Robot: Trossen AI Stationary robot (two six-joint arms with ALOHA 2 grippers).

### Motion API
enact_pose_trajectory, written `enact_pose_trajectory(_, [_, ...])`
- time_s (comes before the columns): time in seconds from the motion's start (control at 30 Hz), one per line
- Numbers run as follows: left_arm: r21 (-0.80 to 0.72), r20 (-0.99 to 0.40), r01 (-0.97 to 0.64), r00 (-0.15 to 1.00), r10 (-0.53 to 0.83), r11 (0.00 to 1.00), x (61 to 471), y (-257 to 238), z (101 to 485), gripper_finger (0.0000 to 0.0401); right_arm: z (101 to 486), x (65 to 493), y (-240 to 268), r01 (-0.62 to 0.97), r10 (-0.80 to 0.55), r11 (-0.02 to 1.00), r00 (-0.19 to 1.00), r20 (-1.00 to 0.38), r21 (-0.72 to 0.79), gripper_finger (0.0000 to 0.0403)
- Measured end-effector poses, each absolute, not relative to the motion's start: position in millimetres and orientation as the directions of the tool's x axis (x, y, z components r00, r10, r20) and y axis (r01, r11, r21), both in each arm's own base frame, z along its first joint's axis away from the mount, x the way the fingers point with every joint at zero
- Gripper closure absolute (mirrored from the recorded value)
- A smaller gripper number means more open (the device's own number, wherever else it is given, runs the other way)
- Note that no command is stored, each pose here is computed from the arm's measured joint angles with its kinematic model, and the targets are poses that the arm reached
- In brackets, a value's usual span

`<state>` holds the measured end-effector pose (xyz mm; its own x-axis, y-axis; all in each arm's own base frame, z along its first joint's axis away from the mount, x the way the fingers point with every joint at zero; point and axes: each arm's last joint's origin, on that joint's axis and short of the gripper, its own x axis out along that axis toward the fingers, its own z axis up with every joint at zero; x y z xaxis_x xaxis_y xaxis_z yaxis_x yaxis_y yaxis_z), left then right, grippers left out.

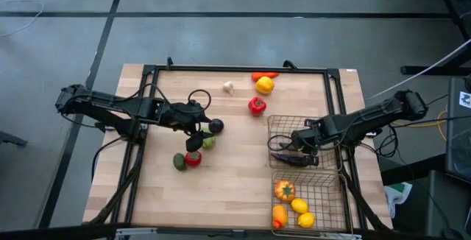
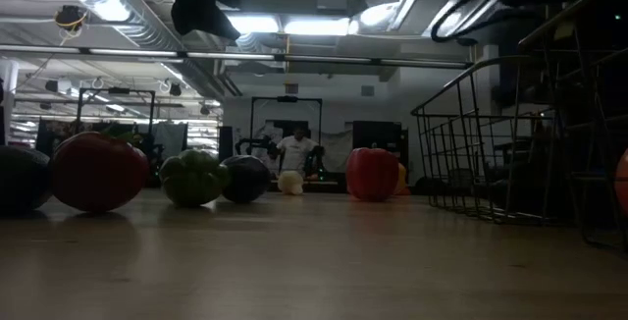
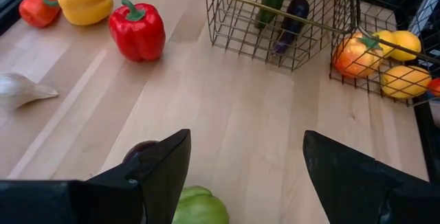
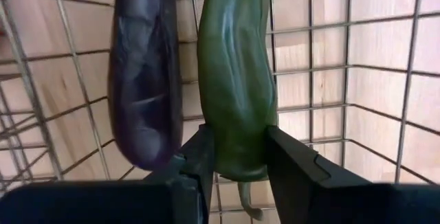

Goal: Sort produce into baskets
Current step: Put the chili pepper into the top wire basket

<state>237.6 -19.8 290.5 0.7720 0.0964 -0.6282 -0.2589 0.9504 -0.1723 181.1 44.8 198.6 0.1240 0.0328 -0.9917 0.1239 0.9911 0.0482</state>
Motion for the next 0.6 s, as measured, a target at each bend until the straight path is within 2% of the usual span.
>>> enact_pose_trajectory(0.27, [-0.171,-0.628,-0.258,0.772,0.097,0.951,237.6,-19.7,290.5,0.0125,195.7,180.1,44.6,0.124,0.033,0.991,0.12,-0.992,0.048,0.0286])
enact_pose_trajectory(0.6, [-0.17,-0.628,-0.26,0.772,0.098,0.951,237.6,-19.7,290.5,0.0125,195.7,180.2,44.8,0.123,0.042,0.991,0.119,-0.992,0.057,0.0183])
